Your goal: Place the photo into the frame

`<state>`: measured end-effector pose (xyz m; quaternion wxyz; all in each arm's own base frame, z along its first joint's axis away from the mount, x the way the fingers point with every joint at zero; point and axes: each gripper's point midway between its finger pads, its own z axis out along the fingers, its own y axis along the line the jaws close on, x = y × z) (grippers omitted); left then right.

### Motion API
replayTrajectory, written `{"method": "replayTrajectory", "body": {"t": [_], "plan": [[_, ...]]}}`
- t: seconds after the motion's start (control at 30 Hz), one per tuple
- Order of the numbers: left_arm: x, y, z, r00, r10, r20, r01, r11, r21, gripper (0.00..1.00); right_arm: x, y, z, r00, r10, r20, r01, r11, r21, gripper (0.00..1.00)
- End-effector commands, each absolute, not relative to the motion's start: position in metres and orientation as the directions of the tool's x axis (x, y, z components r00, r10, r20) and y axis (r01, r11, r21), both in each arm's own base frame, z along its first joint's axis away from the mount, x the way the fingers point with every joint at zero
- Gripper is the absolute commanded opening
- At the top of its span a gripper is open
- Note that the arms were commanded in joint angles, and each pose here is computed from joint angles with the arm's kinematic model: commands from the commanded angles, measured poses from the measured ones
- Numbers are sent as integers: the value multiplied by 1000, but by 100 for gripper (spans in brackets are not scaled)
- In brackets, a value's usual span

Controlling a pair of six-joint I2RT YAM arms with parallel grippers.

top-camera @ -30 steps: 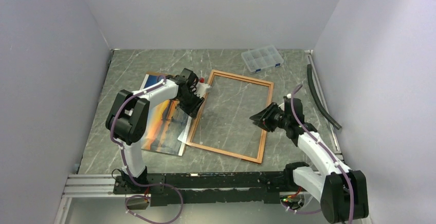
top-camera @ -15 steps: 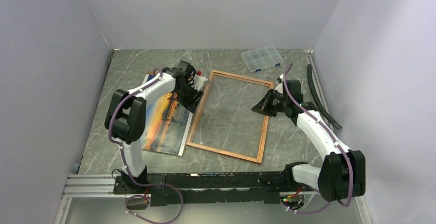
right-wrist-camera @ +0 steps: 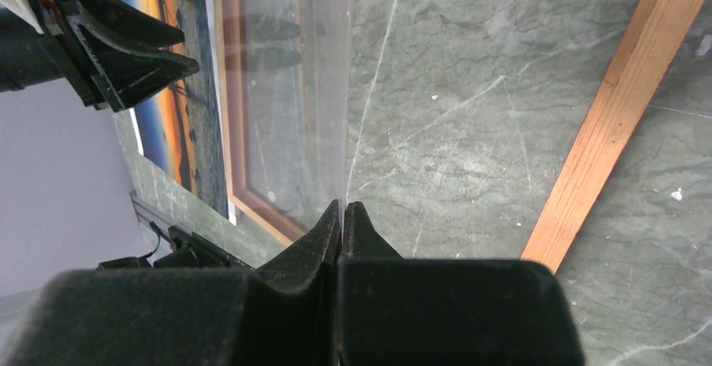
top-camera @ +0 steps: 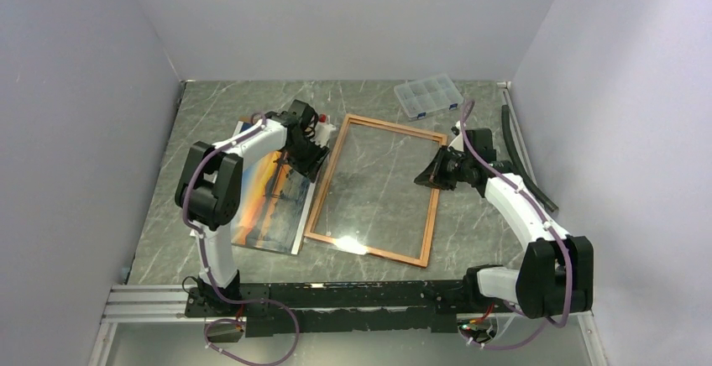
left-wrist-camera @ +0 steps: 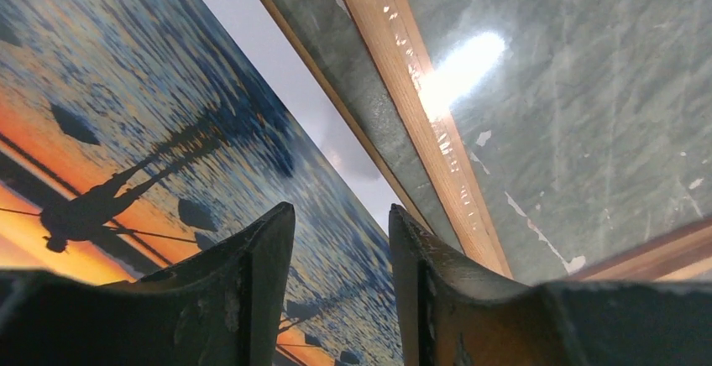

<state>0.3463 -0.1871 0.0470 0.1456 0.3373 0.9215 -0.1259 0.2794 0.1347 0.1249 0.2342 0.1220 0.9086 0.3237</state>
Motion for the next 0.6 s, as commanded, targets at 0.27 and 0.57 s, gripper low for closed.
{"method": "replayTrajectory", "body": {"t": [0.27,0.57], "plan": [[347,-191,34,-724,590,-358,663,739,-123,46,298,123,129,-800,432,-417,68,755,653,0],[343,-191,29,-724,594,-349,666,735,-129,43,307,120,126,-783,451,-429,77,754,652,0]]}}
